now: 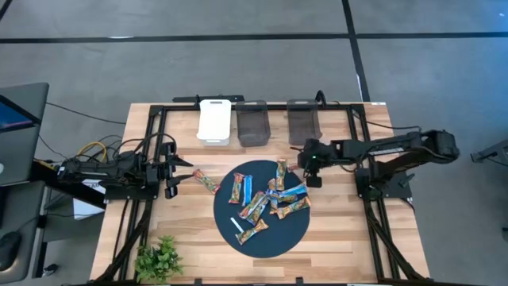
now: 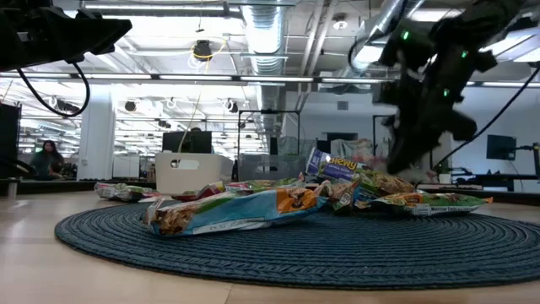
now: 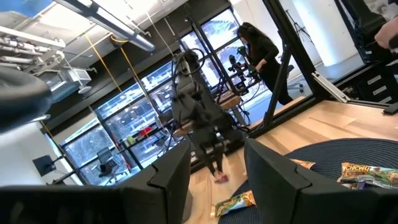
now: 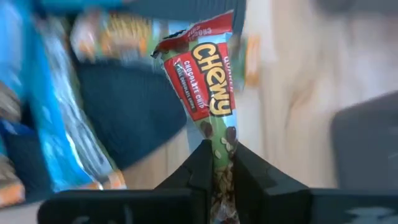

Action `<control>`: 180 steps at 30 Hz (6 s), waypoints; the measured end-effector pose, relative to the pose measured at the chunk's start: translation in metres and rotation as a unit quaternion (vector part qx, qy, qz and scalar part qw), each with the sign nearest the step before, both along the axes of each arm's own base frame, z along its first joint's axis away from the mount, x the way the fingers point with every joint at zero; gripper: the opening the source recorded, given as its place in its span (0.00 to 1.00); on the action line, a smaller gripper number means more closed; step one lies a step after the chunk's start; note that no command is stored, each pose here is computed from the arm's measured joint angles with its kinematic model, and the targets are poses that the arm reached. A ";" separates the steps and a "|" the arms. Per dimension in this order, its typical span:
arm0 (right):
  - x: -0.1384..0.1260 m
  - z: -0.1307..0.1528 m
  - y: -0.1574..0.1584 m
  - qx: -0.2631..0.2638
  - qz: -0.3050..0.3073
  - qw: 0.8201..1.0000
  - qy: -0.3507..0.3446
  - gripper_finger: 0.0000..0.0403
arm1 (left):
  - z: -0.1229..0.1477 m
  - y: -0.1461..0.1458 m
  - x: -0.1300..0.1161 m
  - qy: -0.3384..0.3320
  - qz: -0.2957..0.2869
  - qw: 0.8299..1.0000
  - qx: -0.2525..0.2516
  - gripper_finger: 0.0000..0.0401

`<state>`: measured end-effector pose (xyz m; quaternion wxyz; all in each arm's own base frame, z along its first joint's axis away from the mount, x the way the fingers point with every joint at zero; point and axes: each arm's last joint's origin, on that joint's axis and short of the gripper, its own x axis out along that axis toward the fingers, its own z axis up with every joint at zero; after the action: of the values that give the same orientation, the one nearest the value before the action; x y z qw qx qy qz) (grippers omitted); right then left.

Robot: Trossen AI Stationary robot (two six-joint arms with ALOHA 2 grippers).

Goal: Pick and place Granola Bars by type
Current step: Put the red granola bar into the right black bin, then put the left blue granola bar into the left black bin

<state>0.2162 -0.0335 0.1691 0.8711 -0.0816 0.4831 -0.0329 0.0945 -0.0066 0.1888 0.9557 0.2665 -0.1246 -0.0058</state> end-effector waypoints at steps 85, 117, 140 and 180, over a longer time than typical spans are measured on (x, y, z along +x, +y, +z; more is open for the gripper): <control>0.051 0.021 -0.007 -0.030 0.140 0.973 -0.183 0.48 | -0.009 0.001 0.018 0.128 0.019 0.987 -0.091 0.36; 0.034 0.018 -0.031 -0.109 0.040 0.986 -0.118 0.42 | -0.014 -0.017 0.249 0.515 -0.016 0.857 -0.012 0.36; -0.004 0.017 -0.025 -0.106 -0.065 0.988 -0.096 0.35 | -0.023 0.017 0.247 0.592 -0.004 0.804 0.052 0.36; -0.005 0.015 -0.025 -0.102 -0.067 0.988 -0.094 0.32 | -0.056 -0.010 0.269 0.558 -0.038 0.780 0.281 0.36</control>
<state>0.2114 -0.0584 0.1845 0.8955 -0.1334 0.3980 -0.1478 0.3633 -0.0163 0.1324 0.7397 0.4688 0.4275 -0.2244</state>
